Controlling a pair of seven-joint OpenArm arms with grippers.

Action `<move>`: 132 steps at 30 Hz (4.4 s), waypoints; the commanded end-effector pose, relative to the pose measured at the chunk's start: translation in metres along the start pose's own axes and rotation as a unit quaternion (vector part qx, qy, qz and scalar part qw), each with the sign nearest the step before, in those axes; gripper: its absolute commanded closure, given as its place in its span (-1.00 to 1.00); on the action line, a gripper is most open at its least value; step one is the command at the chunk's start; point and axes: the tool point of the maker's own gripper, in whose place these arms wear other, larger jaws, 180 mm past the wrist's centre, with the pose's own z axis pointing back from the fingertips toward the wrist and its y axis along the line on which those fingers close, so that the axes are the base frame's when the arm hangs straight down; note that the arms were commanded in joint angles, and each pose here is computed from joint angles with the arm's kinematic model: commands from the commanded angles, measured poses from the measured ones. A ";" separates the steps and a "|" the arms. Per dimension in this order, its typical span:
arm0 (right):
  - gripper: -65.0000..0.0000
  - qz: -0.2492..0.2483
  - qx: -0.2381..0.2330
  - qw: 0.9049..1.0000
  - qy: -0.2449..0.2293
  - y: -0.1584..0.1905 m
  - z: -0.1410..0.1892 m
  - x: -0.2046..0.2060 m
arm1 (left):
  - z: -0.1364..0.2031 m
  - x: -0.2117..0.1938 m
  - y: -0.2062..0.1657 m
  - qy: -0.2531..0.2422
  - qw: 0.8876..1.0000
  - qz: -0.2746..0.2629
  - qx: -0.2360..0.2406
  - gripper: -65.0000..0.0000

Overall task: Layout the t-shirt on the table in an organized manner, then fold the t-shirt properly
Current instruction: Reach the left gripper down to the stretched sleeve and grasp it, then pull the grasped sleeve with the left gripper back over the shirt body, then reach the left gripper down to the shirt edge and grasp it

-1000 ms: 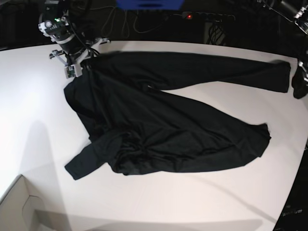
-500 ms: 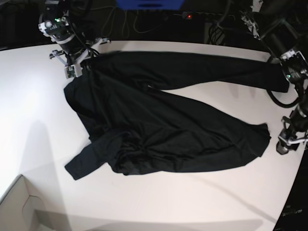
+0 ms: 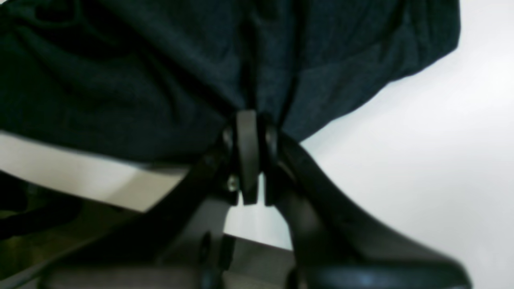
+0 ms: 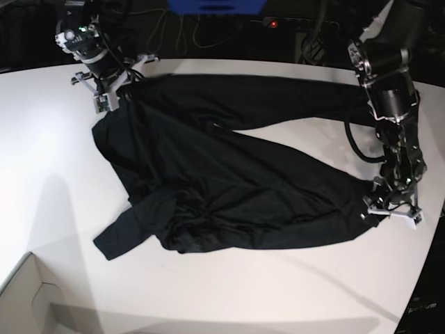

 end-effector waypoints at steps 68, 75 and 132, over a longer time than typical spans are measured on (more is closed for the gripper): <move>1.00 0.002 -0.002 1.000 -0.018 -0.003 0.006 0.007 | 0.118 -0.018 0.112 0.021 0.983 0.182 -0.002 0.98; 1.00 0.002 -0.003 1.000 -0.018 -0.003 0.007 0.006 | 0.114 -0.032 0.115 0.042 0.981 0.189 0.001 0.98; 0.36 -0.018 -0.085 0.994 -0.065 -0.054 0.029 0.037 | -0.005 0.013 -0.005 -0.116 0.993 -0.011 -0.020 0.16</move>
